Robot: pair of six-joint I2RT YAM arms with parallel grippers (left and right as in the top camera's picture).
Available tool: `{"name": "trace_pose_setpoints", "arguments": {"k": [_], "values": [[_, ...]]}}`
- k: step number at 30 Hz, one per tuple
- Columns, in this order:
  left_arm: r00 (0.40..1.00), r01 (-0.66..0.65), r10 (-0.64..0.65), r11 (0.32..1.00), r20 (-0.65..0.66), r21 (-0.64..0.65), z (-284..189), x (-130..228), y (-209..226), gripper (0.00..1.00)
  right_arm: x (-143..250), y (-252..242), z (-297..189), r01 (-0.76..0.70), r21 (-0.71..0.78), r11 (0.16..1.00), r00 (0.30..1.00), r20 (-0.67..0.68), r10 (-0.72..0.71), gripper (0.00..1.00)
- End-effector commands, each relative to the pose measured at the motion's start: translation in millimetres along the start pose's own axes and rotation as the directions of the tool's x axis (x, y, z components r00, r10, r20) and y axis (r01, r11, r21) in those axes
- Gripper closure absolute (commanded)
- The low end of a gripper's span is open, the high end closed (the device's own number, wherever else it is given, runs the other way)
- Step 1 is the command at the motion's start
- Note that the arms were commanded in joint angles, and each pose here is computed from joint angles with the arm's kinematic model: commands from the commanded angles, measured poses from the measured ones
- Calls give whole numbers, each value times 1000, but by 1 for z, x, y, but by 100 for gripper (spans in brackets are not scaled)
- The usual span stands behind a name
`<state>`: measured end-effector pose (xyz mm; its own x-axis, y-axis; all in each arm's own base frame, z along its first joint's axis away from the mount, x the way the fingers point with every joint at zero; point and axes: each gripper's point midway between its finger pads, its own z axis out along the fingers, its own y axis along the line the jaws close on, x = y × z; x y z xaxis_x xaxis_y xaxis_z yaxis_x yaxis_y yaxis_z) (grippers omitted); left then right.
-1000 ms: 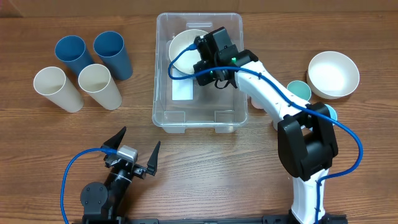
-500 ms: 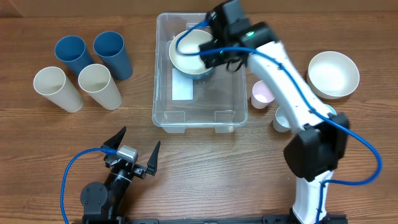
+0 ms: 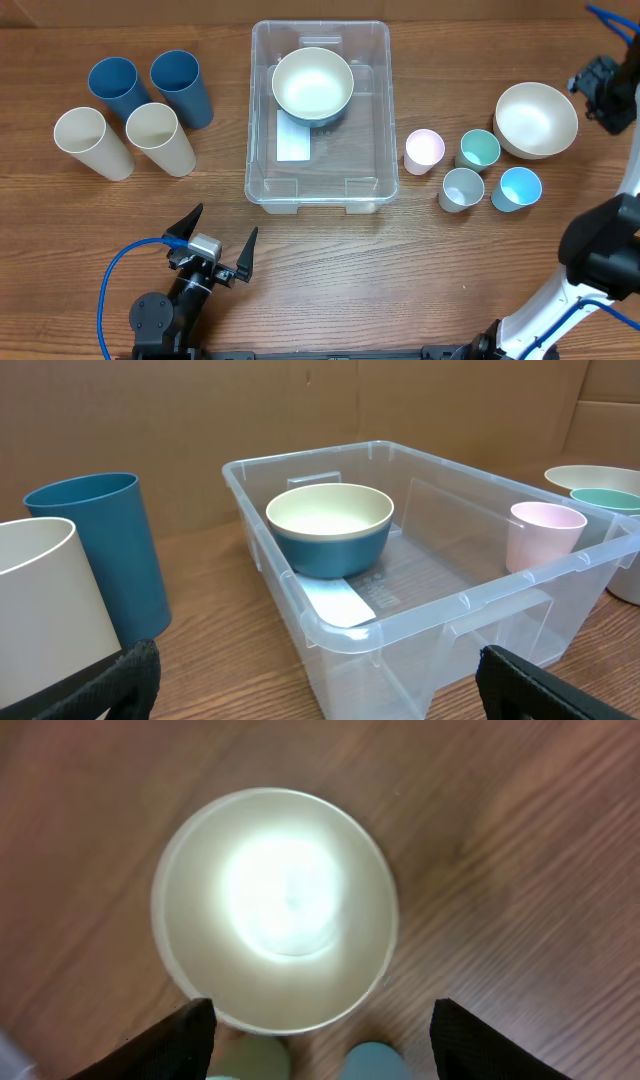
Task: Pack container
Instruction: 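Grasp the second cream bowl and stack it onto the nested bowls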
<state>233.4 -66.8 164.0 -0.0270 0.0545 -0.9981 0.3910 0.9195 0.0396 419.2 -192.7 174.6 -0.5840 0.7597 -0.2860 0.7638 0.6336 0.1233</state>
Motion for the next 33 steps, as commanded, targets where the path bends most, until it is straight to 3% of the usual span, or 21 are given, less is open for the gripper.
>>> {"name": "trace_pose_setpoints", "arguments": {"k": [1, 5, 10, 12, 16, 23, 26, 30, 33], "values": [[1000, 1, -1, 1000, 5, 7, 0, 0, -1, 0, 17, -15, 47, -28, 54, 998, 996, -86, 32, 30], [1000, 1, -1, 1000, 5, 7, 0, 0, -1, 0, 34, -24, 82, -48, 70, 996, 993, -109, 55, 35], [1000, 1, -1, 1000, 5, 7, 0, 0, -1, 0, 51, -32, 110, -52, 82, 995, 990, -129, 62, 61], [1000, 1, -1, 1000, 5, 7, 0, 0, -1, 0, 55, -34, 114, -52, 84, 995, 989, -133, 63, 65], [1000, 1, -1, 1000, 5, 7, 0, 0, -1, 0, 52, -32, 116, -49, 77, 996, 991, -119, 58, 96], [1000, 1, -1, 1000, 5, 7, 0, 0, -1, 0, 30, -23, 116, -7, 36, 999, 999, -37, 9, 96], [1000, 1, -1, 1000, 5, 7, 0, 0, -1, 0, 2, -9, 94, -8, -1, 1000, 999, 35, 8, 96], [1000, 1, -1, 1000, 5, 7, 0, 0, -1, 0, -48, 32, 10, 23, -108, 994, 986, 169, -4, 96], [1000, 2, -2, 1000, 5, 7, 0, 0, -1, 0, -45, 95, -67, 139, -254, 957, 967, 244, -75, 96]]}}
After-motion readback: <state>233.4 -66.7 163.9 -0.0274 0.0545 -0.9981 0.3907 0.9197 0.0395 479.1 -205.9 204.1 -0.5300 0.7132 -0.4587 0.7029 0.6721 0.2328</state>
